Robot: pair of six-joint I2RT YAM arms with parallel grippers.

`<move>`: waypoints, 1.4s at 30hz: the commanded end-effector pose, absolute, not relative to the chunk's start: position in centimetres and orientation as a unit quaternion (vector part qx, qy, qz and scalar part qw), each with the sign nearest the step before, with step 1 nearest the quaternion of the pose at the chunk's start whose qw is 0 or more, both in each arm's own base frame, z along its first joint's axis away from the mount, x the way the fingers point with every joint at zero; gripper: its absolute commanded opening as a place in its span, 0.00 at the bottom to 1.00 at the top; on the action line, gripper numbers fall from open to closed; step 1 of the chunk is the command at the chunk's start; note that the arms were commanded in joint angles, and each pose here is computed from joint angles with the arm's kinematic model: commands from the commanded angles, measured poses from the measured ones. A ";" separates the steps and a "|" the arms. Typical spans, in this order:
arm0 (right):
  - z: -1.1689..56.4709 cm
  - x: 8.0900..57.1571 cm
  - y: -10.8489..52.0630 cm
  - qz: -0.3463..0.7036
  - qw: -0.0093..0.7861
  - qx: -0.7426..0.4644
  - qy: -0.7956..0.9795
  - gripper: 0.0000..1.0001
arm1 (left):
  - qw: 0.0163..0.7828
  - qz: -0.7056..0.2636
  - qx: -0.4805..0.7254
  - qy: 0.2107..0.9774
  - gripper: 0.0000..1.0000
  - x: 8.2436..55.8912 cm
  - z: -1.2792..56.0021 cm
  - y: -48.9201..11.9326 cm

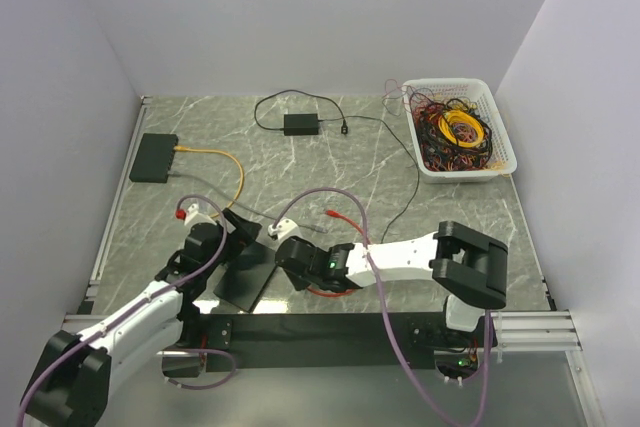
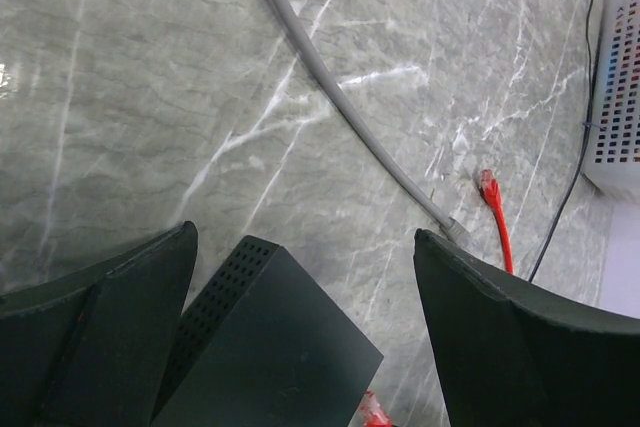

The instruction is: Insert the plug into the switch port

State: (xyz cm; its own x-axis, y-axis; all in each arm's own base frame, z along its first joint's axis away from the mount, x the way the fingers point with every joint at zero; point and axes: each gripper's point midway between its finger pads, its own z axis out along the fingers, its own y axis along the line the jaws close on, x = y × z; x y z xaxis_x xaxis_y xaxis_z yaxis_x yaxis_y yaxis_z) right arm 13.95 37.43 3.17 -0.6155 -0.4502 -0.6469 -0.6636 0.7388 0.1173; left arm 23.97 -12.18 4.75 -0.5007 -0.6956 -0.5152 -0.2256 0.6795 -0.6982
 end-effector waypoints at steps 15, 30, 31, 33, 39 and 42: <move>4.1 14.6 40.7 0.200 0.315 -0.319 0.871 0.00 | 0.407 -0.309 -0.252 0.822 0.96 23.7 5.0 -13.8; 5.2 15.1 41.5 0.200 0.324 -0.321 0.867 0.00 | 0.396 -0.319 -0.194 0.839 0.96 23.7 4.7 -15.8; 5.2 15.0 41.5 0.199 0.324 -0.322 0.867 0.00 | 0.393 -0.322 -0.191 0.840 0.96 23.6 4.6 -16.1; 5.3 15.2 41.5 0.198 0.327 -0.321 0.866 0.00 | 0.390 -0.327 -0.188 0.840 0.96 23.6 4.5 -16.4; 5.1 15.0 41.5 0.192 0.331 -0.326 0.865 0.00 | 0.372 -0.320 -0.169 0.855 0.96 23.7 3.6 -17.4; 5.1 14.8 41.4 0.188 0.336 -0.326 0.863 0.00 | 0.362 -0.323 -0.160 0.859 0.96 23.6 3.2 -18.0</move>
State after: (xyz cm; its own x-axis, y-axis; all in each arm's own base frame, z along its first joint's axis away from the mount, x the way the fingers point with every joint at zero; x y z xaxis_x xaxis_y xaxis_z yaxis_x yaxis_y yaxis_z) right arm 13.91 38.27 2.45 -0.6029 -0.5109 -0.6128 -0.6858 0.7244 0.0707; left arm 25.51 -16.04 4.56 -0.5808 -0.5736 -0.5776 -0.0707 0.7424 -0.6662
